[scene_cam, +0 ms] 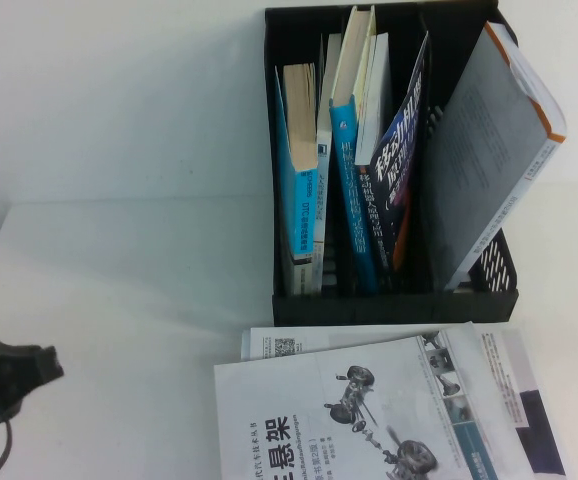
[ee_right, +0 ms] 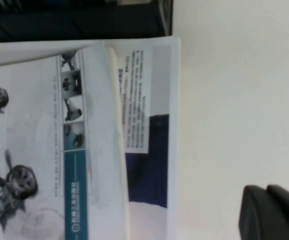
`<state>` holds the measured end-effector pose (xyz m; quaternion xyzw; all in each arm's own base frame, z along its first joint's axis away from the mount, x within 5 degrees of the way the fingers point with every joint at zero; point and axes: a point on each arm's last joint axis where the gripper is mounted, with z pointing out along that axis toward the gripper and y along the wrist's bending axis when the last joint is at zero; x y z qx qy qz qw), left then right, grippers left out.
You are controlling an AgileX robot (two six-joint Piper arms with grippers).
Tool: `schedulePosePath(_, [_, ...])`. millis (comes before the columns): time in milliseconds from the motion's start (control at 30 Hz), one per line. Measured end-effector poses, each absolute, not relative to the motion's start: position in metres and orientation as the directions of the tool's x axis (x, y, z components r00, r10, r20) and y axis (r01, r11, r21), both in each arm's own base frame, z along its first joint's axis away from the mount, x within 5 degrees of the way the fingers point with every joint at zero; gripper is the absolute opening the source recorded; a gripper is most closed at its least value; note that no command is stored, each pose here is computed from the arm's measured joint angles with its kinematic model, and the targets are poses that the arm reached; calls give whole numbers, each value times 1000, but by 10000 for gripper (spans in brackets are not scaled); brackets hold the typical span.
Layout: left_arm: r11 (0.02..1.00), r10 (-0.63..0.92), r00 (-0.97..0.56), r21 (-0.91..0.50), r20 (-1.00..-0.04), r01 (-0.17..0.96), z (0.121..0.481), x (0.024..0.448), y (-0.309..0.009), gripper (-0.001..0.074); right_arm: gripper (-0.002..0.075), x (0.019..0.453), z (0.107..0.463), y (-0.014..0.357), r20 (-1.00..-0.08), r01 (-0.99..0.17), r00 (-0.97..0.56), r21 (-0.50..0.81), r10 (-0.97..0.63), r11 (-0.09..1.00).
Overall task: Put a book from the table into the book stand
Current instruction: Push book with right arm
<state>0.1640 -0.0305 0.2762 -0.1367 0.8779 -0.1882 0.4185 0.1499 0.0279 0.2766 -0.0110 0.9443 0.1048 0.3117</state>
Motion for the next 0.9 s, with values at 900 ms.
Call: schedulePosePath(900, [750, -202, -940, -661, -274, 31, 237, 236, -28, -4, -5, 222, 200, 64, -328, -165, -945, 453, -8, 876])
